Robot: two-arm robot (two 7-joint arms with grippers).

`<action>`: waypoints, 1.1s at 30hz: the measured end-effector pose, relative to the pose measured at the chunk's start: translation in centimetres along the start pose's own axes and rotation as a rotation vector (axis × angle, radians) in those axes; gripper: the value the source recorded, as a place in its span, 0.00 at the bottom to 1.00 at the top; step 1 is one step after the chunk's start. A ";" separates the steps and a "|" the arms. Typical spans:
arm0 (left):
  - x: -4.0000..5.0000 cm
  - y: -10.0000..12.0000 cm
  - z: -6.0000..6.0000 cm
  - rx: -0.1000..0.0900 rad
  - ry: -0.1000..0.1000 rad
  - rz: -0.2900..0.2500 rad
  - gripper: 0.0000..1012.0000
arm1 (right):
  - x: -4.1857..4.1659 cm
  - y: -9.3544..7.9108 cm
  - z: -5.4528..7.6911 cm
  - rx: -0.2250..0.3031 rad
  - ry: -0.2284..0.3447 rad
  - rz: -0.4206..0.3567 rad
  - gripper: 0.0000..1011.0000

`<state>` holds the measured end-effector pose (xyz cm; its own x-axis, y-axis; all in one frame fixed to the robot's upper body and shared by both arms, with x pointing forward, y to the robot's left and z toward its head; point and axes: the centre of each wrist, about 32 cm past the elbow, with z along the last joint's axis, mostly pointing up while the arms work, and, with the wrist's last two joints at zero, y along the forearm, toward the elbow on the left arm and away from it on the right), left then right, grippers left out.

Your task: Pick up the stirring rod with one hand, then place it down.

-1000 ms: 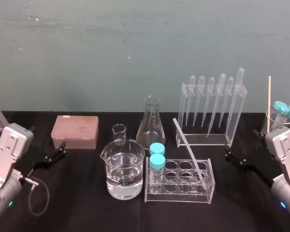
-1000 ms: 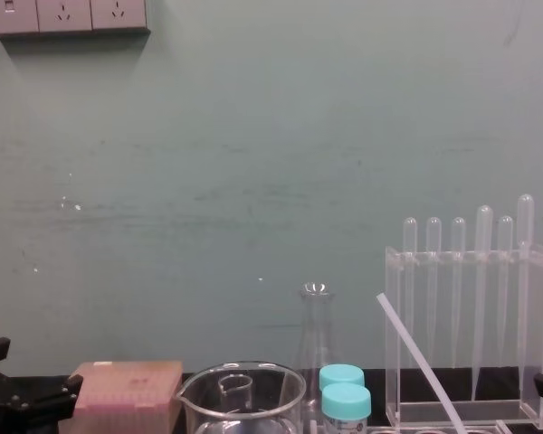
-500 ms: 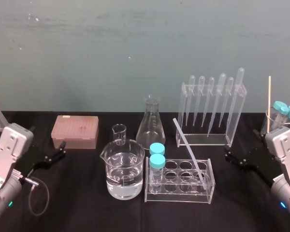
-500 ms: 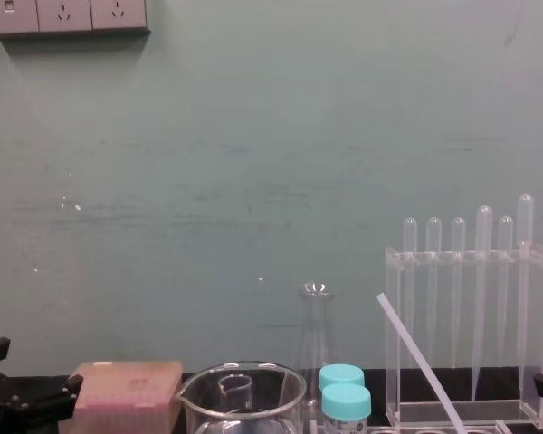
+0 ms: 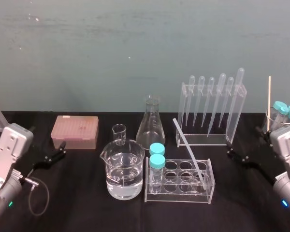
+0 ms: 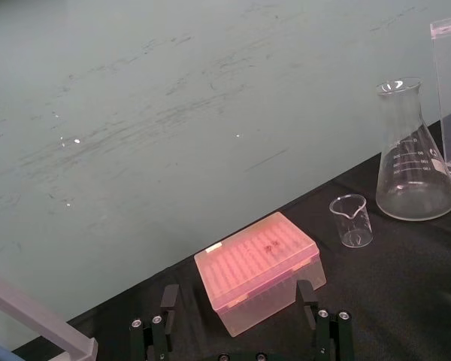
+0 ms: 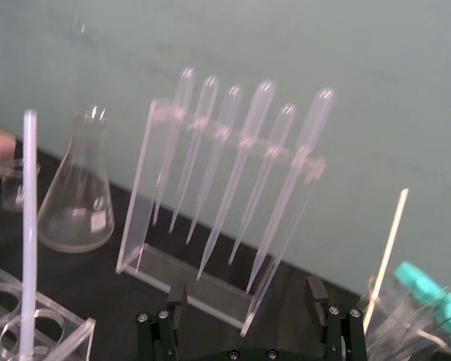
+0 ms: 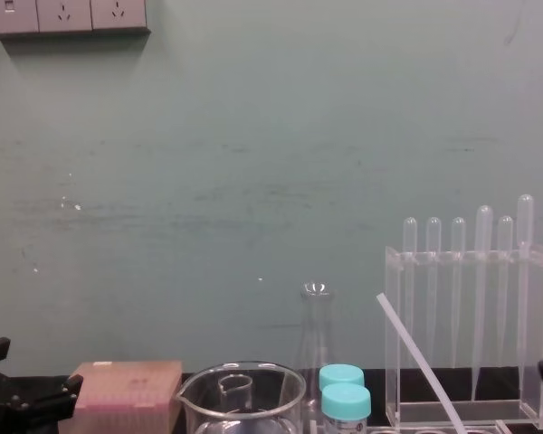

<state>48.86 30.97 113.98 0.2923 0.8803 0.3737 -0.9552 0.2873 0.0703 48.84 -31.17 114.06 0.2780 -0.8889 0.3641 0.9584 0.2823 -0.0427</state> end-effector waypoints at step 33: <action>0.00 0.0 0.0 0.000 0.000 0.000 0.99 | 0.16 7.4 4.5 0.253 0.173 0.448 0.99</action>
<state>48.86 30.97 113.98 0.2923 0.8803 0.3737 -0.9553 0.2873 0.0703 55.74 -27.59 117.98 0.6830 -0.7020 0.2020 0.7039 0.7064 0.0746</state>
